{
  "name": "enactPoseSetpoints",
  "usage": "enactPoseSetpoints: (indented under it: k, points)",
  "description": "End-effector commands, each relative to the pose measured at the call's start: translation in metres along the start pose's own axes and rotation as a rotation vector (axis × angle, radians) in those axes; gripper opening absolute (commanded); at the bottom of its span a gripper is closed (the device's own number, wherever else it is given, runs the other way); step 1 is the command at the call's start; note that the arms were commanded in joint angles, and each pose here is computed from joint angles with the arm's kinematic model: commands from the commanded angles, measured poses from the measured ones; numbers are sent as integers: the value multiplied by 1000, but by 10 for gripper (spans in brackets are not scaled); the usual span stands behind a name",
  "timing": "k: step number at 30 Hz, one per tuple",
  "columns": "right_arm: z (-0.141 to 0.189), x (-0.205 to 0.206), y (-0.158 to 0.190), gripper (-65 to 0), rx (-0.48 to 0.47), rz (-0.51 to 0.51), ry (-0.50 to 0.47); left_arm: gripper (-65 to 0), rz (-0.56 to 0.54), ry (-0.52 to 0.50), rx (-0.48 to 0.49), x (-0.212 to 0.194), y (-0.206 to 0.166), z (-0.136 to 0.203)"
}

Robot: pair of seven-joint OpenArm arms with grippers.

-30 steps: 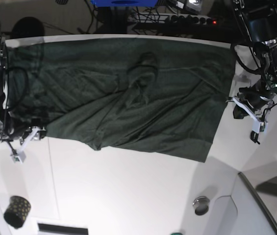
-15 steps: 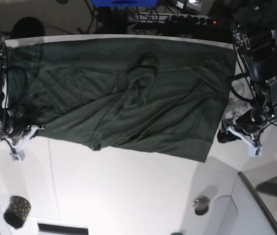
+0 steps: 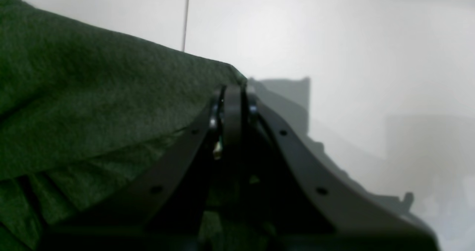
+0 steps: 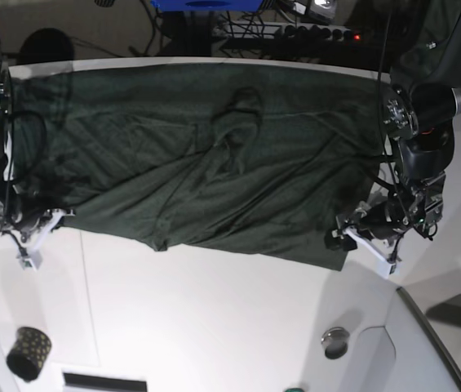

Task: Layout the t-shirt on the table in an organized manner, then fold the t-shirt properly
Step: 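Fold the shirt edge with both grippers toward the collar edge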

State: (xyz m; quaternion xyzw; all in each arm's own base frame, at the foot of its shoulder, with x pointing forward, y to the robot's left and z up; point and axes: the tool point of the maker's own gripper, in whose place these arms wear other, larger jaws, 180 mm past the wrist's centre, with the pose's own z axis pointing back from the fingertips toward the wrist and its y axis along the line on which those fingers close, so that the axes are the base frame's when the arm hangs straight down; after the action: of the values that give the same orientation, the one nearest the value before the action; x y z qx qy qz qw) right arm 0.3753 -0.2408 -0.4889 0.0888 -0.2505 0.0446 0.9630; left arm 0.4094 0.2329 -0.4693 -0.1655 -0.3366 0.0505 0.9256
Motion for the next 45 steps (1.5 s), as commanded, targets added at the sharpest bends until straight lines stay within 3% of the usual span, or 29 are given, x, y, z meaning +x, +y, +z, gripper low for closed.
enactPoseSetpoints:
  k: [1,4,6,11,12,21,24,29,33,40,45]
  points:
    - [9,22,-9,-648,-12,8,-50,-194,-10,-16,10,12,5,4]
    - [9,22,-9,-648,-11,9,-50,-204,25,-1,82,0,20,5]
    - [8,21,-9,-648,-11,8,-48,-270,31,-25,101,2,24,5]
    - [8,19,-9,-648,-10,8,-50,-617,73,-60,101,-14,28,1]
    - [8,19,-8,-648,-10,9,-51,-650,77,-71,104,-13,29,1]
    - [14,36,-4,-648,-11,45,-100,-650,58,-147,104,3,29,3]
    - [17,42,-3,-648,-10,58,-118,-650,13,-204,110,26,29,11]
    - [24,52,-9,-648,-24,72,-146,-650,-59,-237,135,42,32,31]
    - [27,59,-9,-648,-25,76,-185,-650,-37,-280,110,48,28,48]
    - [24,47,-9,-648,-22,69,-207,-650,-96,-322,89,51,15,84]
    - [44,56,-17,-650,-39,28,-323,-650,-141,-354,77,40,4,108]
